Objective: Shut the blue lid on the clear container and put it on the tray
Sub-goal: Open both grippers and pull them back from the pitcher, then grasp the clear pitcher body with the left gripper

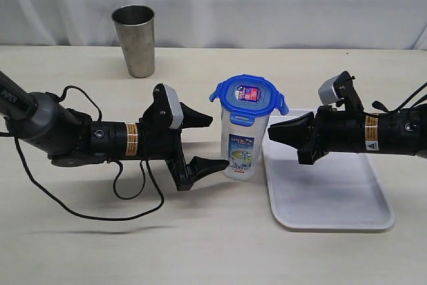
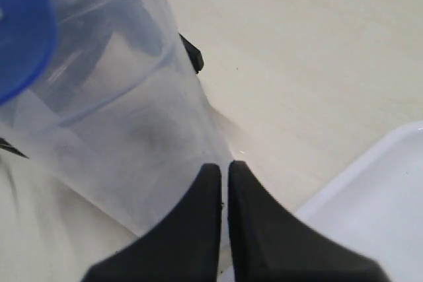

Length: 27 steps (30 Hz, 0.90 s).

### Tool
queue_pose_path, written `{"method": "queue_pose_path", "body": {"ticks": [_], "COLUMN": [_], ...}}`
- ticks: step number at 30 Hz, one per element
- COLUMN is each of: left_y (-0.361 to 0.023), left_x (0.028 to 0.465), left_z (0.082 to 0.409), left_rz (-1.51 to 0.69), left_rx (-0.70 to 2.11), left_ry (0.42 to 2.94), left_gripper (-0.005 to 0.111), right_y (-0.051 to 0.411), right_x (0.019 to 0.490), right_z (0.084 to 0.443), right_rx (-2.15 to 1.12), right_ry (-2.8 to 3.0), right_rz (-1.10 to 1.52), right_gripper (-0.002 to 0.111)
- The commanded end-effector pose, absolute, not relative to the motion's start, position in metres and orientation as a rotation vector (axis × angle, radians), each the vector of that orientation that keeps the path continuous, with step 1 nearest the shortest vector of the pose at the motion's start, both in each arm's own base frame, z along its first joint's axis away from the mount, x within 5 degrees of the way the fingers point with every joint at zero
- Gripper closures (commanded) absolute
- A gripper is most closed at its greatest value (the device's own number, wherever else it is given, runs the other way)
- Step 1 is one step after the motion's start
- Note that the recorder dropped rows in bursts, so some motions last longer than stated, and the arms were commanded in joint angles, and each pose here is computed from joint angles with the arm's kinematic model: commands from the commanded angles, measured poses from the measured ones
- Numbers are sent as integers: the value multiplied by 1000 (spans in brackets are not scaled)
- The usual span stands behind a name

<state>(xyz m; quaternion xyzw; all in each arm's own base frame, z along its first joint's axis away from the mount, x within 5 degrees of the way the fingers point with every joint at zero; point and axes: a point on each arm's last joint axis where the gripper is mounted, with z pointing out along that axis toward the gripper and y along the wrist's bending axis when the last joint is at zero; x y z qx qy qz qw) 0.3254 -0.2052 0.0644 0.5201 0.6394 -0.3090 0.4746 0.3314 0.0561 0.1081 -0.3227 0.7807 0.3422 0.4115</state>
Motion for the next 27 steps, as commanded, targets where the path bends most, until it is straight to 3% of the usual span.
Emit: {"method": "queue_pose_path", "body": {"ticks": [1,27], "left_y": [-213,-247], "left_x": [328,329], "left_z": [68,65], "left_rz": [-782,-888], "left_rx": [1265,1307], "left_ry": [1552,1446], "left_gripper": [20,20], "right_y": [56,56], "right_x": [333,333], "right_z": [109,109], "right_rx": [-810,-816], "right_ry": [1962,1962], "right_rz": [854,853], "right_gripper": [104,104]}}
